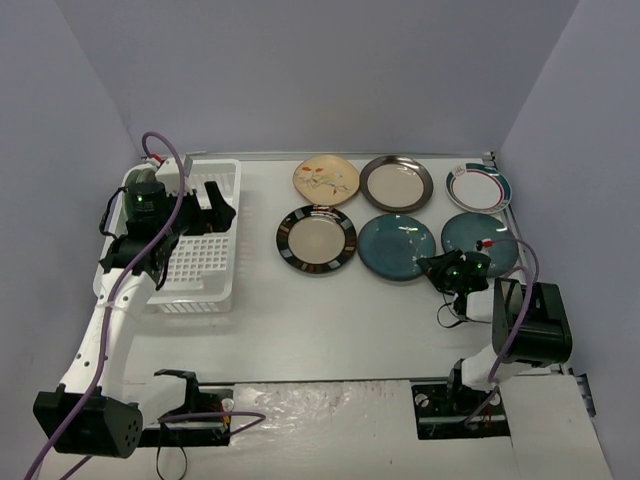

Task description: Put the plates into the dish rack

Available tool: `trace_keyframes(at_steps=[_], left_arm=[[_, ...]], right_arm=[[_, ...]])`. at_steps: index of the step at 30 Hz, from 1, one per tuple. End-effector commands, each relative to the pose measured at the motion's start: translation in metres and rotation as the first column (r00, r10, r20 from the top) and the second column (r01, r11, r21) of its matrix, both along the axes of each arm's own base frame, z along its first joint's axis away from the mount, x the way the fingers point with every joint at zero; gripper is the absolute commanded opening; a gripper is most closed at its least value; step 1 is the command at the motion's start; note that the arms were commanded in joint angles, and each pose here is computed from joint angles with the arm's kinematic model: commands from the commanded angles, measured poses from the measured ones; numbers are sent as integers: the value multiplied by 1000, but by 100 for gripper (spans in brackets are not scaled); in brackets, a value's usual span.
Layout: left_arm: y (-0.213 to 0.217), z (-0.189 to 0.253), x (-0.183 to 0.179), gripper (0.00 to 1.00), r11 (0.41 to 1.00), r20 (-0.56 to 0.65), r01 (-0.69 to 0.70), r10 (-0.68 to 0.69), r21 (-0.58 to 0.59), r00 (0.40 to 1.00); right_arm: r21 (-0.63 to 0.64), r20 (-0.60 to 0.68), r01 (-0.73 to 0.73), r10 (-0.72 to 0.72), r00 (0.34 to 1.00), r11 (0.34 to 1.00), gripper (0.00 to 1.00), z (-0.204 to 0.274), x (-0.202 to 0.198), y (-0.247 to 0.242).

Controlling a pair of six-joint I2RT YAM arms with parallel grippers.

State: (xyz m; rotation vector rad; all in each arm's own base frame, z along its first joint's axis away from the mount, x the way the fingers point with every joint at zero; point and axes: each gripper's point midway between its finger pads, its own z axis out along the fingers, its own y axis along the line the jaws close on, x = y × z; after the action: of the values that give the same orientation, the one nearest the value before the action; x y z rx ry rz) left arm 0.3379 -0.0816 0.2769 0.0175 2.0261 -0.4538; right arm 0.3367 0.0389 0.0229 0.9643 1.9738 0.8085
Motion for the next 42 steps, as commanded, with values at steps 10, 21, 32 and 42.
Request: trace_keyframes(at_steps=[10, 21, 32, 42], left_arm=[[-72, 58, -7, 97, 949, 125, 208, -183, -237, 975], [-151, 49, -2, 97, 881, 106, 335, -318, -335, 942], [-205, 50, 4, 97, 804, 109, 423, -418, -419, 902], [-220, 56, -9, 56, 754, 120, 455, -457, -474, 882]], right_arm=[[5, 350, -187, 173, 920, 982, 0, 155, 4, 36], [-38, 580, -464, 397, 711, 885, 0, 257, -2, 101], [-64, 704, -607, 467, 535, 792, 0, 294, -25, 137], [-74, 708, -618, 478, 520, 782, 0, 291, -28, 141]])
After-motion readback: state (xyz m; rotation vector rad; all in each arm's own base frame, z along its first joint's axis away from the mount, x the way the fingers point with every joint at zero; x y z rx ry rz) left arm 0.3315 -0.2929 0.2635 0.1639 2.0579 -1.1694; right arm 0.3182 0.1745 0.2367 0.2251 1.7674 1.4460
